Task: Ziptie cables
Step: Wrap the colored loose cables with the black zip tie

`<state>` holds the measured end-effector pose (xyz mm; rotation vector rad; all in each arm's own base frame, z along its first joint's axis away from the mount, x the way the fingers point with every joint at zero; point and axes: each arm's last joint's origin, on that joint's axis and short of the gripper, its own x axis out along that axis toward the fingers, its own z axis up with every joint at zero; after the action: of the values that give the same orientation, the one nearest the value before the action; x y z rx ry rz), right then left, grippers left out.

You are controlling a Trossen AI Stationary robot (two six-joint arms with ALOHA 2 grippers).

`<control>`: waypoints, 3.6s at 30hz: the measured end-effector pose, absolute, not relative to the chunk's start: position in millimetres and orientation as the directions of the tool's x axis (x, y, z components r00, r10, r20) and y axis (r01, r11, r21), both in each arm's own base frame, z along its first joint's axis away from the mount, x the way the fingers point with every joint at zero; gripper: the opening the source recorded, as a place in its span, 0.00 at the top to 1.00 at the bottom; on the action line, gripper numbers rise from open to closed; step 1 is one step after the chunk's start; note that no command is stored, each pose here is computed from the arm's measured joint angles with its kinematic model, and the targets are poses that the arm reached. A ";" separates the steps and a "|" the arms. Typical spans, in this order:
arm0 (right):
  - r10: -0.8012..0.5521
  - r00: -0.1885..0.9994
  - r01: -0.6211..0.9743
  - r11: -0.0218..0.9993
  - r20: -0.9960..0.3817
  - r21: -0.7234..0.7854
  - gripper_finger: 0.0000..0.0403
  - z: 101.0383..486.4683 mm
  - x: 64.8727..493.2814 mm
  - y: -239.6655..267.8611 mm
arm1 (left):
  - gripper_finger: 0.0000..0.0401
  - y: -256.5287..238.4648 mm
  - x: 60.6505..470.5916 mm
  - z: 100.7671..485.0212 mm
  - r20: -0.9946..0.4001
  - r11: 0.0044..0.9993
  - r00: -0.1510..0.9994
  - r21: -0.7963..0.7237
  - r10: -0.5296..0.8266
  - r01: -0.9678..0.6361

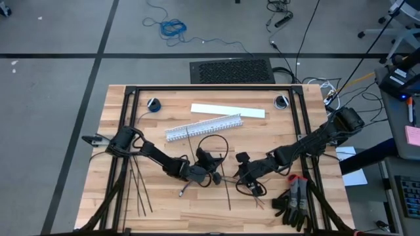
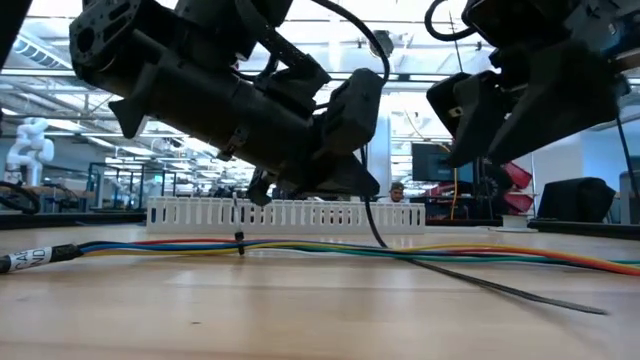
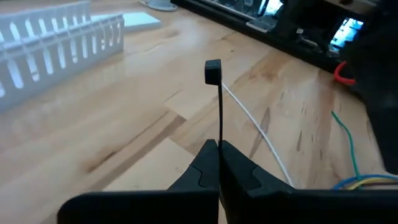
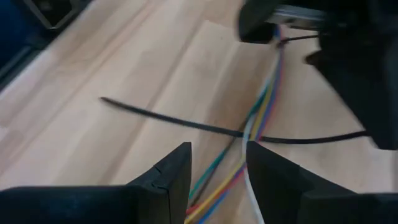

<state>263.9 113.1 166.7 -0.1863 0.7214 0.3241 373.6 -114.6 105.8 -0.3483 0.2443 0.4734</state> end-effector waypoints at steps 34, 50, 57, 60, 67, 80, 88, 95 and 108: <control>0.226 0.758 -0.248 0.968 -0.612 0.050 0.64 99.9 248.1 293.5 | 1.00 -195.9 354.0 104.1 -0.302 0.878 0.930 -0.361 0.210 -0.315; 0.132 0.769 -0.238 0.967 -0.626 -0.088 0.64 114.7 245.5 337.6 | 1.00 -214.2 370.8 81.9 -0.319 0.879 0.929 -0.366 0.189 -0.305; 0.129 0.764 -0.275 0.951 -0.632 -0.139 0.64 100.4 248.2 349.7 | 1.00 -215.9 369.8 81.6 -0.323 0.880 0.930 -0.370 0.177 -0.296; 0.122 0.761 -0.285 0.945 -0.637 -0.160 0.64 100.1 248.1 349.0 | 1.00 -215.3 370.5 81.6 -0.327 0.882 0.931 -0.373 0.165 -0.287; 0.132 0.767 -0.334 0.918 -0.628 -0.215 0.64 94.5 249.4 351.4 | 1.00 -214.5 371.1 81.6 -0.328 0.882 0.931 -0.375 0.161 -0.285; 0.130 0.827 -0.329 0.900 -0.546 -0.284 0.64 83.0 258.5 355.1 | 1.00 -214.6 371.1 81.6 -0.328 0.882 0.931 -0.376 0.158 -0.283; 0.144 0.862 -0.324 0.894 -0.486 -0.309 0.64 89.3 265.5 356.3 | 1.00 -214.0 371.5 81.6 -0.329 0.884 0.931 -0.372 0.158 -0.282; 0.147 0.855 -0.326 0.899 -0.498 -0.292 0.64 85.7 273.5 351.0 | 1.00 -213.2 371.9 81.6 -0.329 0.884 0.931 -0.372 0.160 -0.284; 0.147 0.870 -0.294 0.921 -0.471 -0.255 0.90 88.4 280.6 348.3 | 1.00 -213.2 371.9 81.5 -0.329 0.885 0.931 -0.370 0.160 -0.284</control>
<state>280.6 348.3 88.4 -0.3275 0.4618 0.2352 371.9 -213.2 81.5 -0.4268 0.2964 0.2345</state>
